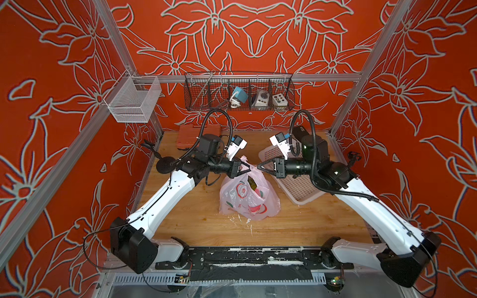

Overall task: Place the pineapple into a plastic bag & tie a knot
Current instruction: Cross the plastic bag at the center of the board.

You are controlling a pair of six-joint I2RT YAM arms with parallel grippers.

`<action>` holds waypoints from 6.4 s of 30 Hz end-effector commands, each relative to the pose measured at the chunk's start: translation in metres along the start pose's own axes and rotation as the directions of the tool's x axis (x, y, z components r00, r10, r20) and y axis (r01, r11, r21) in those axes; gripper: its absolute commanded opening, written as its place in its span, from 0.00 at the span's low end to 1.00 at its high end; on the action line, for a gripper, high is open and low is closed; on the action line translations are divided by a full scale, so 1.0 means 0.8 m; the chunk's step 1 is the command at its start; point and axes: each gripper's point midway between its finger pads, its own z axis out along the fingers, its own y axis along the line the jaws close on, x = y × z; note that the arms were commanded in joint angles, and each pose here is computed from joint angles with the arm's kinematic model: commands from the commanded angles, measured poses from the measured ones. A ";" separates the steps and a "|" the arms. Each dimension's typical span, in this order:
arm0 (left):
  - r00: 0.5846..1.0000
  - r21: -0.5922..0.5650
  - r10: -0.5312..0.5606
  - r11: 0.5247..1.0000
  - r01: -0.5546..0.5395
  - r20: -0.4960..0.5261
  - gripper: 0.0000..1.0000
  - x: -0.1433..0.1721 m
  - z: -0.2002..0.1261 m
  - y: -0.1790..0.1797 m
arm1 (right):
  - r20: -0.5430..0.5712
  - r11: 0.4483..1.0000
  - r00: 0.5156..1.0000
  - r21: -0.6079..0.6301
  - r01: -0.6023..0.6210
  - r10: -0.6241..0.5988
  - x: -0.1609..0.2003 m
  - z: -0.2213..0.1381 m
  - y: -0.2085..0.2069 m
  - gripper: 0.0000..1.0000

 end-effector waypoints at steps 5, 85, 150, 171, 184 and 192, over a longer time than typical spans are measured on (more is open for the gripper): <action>0.990 -0.228 -0.070 0.969 0.096 0.120 0.00 -0.013 -0.026 0.048 | -0.127 0.998 0.991 -0.026 -0.051 0.048 0.072 0.059 -0.010 0.00; 0.993 0.288 0.116 0.951 -0.113 0.004 0.00 0.005 -0.027 -0.067 | -0.007 0.957 0.967 0.142 0.253 -0.254 -0.015 -0.053 -0.031 0.84; 0.995 0.454 -0.012 0.889 0.055 -0.097 0.00 0.009 -0.042 -0.077 | -0.163 0.919 0.953 -0.349 0.184 -0.253 0.063 0.017 -0.009 0.54; 0.994 0.456 -0.029 0.887 0.074 -0.106 0.00 0.008 -0.035 -0.069 | -0.143 0.945 0.967 -0.284 0.163 -0.209 0.053 0.025 -0.026 0.75; 0.995 0.465 -0.019 0.883 0.062 -0.097 0.00 0.007 -0.039 -0.074 | -0.033 0.983 0.991 -0.136 0.126 -0.132 0.025 -0.017 -0.071 0.70; 0.996 0.468 -0.017 0.882 0.058 -0.091 0.00 0.002 -0.039 -0.076 | -0.090 0.985 0.987 -0.126 0.121 -0.132 0.045 -0.003 -0.079 0.74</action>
